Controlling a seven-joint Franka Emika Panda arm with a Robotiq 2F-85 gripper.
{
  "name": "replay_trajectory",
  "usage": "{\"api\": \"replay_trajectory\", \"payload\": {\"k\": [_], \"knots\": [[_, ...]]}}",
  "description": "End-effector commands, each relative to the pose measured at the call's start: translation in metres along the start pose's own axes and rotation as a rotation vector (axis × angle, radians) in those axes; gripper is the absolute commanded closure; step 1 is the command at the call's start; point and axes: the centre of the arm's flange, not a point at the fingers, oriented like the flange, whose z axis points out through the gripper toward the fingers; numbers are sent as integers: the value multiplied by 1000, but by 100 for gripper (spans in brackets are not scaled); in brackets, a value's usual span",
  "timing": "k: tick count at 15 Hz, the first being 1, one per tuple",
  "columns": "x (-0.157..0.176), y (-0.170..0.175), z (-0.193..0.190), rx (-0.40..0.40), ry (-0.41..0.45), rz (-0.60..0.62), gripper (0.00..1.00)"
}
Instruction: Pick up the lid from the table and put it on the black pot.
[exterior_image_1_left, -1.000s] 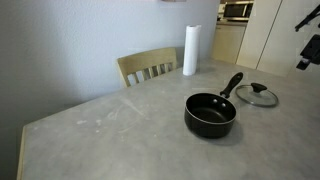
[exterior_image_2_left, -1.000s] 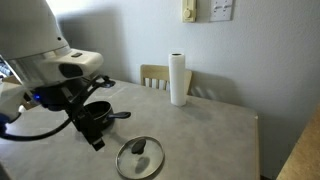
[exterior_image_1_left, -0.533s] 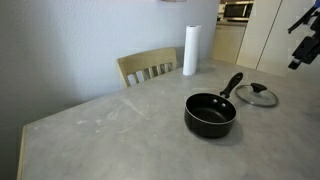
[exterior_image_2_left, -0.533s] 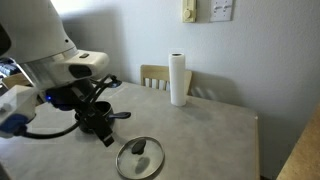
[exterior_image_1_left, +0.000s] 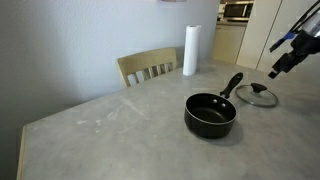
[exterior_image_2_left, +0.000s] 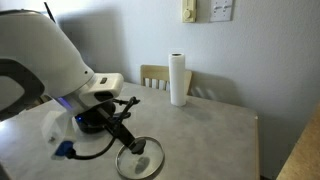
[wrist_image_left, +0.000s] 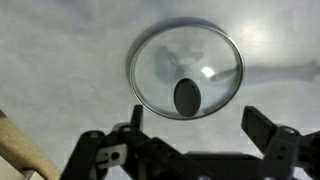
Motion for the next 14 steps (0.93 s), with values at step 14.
{"api": "replay_trajectory", "payload": {"k": [14], "knots": [[49,29,36,59,-35,-341,0]]}}
